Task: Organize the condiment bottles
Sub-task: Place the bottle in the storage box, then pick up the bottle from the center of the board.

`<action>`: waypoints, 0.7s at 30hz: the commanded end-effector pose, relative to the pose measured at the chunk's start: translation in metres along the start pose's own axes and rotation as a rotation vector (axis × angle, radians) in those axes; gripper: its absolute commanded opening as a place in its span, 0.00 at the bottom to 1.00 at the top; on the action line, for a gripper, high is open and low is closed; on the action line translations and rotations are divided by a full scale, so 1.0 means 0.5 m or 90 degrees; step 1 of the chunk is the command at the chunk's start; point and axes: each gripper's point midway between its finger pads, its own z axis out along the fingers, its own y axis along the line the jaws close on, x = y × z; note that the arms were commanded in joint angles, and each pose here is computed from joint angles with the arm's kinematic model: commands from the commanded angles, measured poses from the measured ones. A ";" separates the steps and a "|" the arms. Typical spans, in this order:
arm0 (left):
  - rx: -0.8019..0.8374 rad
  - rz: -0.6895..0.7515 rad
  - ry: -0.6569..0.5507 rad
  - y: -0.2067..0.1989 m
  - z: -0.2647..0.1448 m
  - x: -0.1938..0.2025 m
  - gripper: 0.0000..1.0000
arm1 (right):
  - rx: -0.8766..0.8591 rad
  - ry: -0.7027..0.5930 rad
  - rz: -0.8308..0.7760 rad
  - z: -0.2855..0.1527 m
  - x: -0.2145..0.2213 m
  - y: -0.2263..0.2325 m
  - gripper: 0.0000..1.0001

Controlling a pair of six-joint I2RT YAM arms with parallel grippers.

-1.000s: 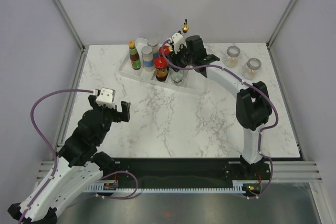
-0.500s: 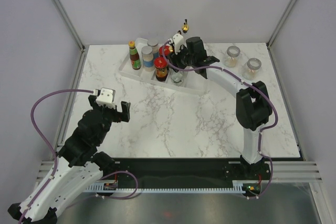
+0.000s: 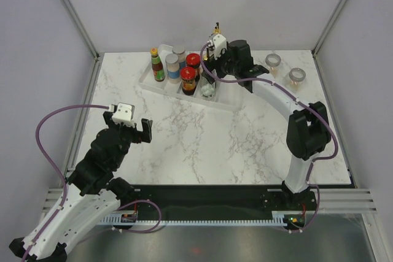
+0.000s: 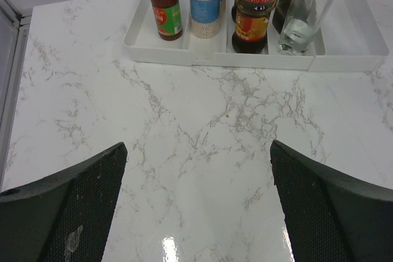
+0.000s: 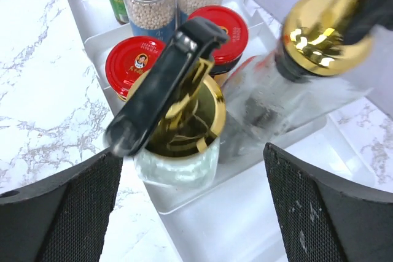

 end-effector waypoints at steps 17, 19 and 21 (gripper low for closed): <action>0.009 -0.011 -0.034 -0.003 -0.004 -0.024 1.00 | -0.013 -0.089 -0.004 -0.244 -0.067 0.001 0.98; 0.009 -0.011 -0.035 -0.003 -0.004 -0.024 1.00 | 0.007 -0.090 0.019 -0.268 -0.058 -0.027 0.98; 0.010 -0.012 -0.038 -0.003 -0.006 -0.027 1.00 | 0.018 -0.092 0.040 -0.288 -0.047 -0.047 0.98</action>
